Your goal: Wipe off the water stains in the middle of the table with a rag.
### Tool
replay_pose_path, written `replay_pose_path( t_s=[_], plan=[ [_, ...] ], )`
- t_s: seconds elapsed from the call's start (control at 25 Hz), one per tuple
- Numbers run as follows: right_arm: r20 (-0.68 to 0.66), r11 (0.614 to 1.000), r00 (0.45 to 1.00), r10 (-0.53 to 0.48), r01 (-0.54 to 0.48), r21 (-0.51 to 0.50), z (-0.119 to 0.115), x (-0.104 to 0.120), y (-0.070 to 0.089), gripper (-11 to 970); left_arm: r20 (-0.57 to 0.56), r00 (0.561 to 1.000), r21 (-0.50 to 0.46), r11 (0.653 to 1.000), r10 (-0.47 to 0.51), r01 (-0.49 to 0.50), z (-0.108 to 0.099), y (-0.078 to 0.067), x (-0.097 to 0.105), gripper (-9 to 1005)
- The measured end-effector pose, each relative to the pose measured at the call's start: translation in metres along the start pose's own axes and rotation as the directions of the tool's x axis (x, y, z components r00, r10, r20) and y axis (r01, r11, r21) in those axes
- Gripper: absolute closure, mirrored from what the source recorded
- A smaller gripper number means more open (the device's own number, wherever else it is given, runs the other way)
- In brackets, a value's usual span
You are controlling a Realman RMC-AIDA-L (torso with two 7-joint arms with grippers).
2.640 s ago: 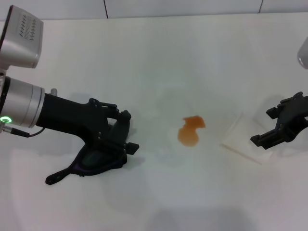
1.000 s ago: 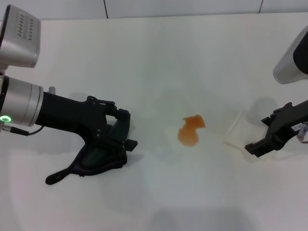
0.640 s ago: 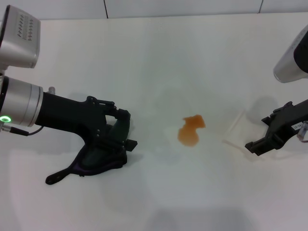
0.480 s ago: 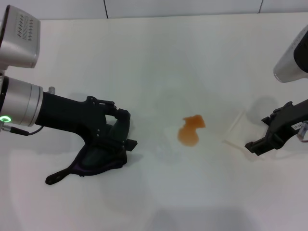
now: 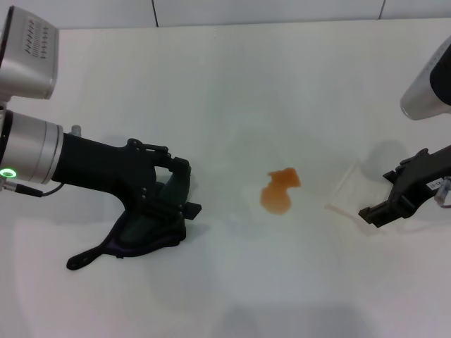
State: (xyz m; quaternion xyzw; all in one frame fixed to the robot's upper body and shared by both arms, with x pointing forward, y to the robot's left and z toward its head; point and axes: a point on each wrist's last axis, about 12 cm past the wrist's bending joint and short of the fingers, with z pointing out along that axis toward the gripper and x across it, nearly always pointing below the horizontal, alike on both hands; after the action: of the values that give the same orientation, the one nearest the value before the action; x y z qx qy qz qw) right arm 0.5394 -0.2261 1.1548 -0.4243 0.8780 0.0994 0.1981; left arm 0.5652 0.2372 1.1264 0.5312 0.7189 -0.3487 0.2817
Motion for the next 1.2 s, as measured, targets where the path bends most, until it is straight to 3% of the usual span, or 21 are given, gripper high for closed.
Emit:
replay_pose_path(
  t_s=[0.76, 1.2],
  plan=[
    [-0.002, 1.0, 1.0, -0.002, 0.002, -0.001, -0.0003, -0.0011, -0.0003, 160, 0.001, 1.0, -0.009, 1.0, -0.001, 0.001, 0.0, 0.0009, 0.0004, 117],
    [0.037, 1.0, 0.999, 0.011, -0.01, -0.007, -0.0097, -0.0022, -0.0014, 234, 0.002, 1.0, -0.01, 1.0, 0.006, -0.006, -0.0005, 0.0012, 0.0011, 118]
  ],
)
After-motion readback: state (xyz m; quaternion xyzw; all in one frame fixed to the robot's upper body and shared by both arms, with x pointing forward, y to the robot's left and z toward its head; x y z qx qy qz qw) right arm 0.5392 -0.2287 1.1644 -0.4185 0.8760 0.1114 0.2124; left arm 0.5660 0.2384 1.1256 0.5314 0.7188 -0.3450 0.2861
